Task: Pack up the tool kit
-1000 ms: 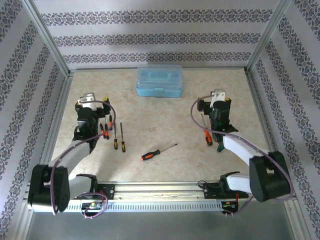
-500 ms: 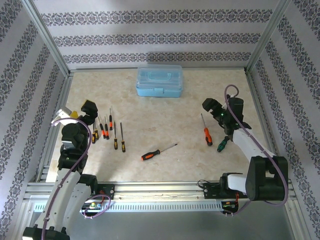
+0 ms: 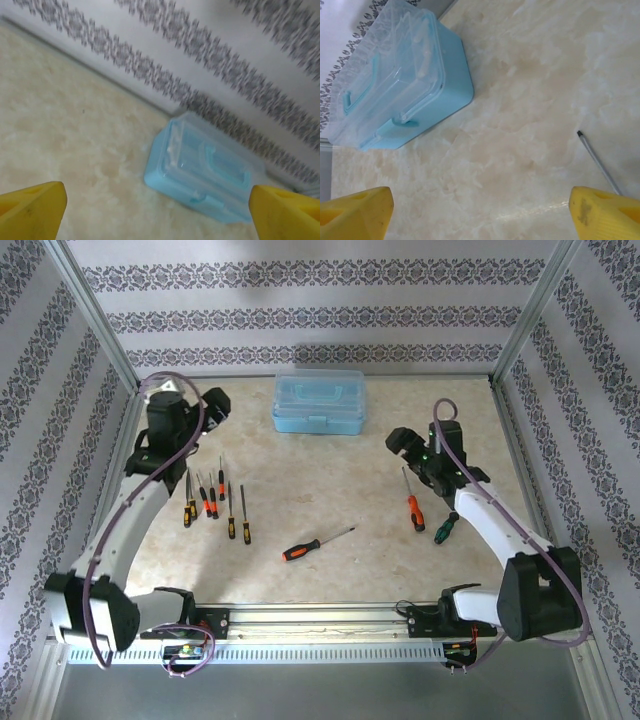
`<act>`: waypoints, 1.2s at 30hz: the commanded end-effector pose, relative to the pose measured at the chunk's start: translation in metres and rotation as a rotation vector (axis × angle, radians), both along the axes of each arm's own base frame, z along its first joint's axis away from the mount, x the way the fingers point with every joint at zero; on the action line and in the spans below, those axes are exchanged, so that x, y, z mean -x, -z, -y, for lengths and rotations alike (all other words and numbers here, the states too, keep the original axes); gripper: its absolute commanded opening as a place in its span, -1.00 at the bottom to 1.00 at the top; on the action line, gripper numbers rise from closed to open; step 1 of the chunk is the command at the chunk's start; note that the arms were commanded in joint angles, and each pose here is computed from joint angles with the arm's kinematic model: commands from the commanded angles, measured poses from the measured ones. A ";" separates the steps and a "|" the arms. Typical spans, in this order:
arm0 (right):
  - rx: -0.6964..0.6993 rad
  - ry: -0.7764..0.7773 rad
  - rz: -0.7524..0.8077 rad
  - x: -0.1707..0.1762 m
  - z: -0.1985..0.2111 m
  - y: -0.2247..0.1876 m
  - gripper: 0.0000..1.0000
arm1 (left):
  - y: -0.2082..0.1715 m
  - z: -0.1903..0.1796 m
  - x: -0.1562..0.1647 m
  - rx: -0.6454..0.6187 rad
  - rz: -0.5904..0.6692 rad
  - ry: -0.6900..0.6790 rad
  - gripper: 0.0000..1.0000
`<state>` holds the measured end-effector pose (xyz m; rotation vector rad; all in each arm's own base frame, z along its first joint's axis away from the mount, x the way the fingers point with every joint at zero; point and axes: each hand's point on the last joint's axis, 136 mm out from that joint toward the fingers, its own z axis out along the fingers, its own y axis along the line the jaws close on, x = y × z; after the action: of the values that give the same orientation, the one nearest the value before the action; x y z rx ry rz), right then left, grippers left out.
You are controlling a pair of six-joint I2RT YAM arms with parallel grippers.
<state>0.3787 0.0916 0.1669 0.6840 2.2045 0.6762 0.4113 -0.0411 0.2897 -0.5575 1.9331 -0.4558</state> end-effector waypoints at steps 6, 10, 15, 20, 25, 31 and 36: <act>0.007 0.221 -0.024 -0.043 -0.013 -0.008 0.88 | 0.042 0.064 -0.006 -0.134 -0.181 0.203 0.89; 0.040 0.269 0.001 -0.059 -0.019 -0.017 0.86 | 0.060 0.086 -0.003 -0.145 -0.226 0.281 0.91; 0.087 0.197 0.008 -0.074 -0.030 -0.021 0.86 | 0.037 0.088 -0.006 -0.187 -0.189 0.313 0.95; 0.105 0.122 0.010 -0.073 -0.036 -0.017 0.82 | 0.035 0.090 0.001 -0.146 -0.129 0.326 0.97; 0.153 0.176 -0.024 -0.063 -0.028 -0.008 0.67 | 0.045 0.101 0.005 -0.077 -0.158 0.364 0.97; 0.179 0.296 0.022 -0.073 -0.036 -0.007 0.71 | 0.074 0.112 0.002 -0.074 -0.233 0.396 0.95; 0.206 0.240 -0.039 -0.111 -0.069 -0.002 0.72 | 0.078 0.111 0.001 -0.080 -0.234 0.387 0.96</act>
<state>0.4780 0.1565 0.1674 0.8238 2.1351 0.3614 0.4115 -0.1438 0.2052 -0.2072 2.3057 -0.5448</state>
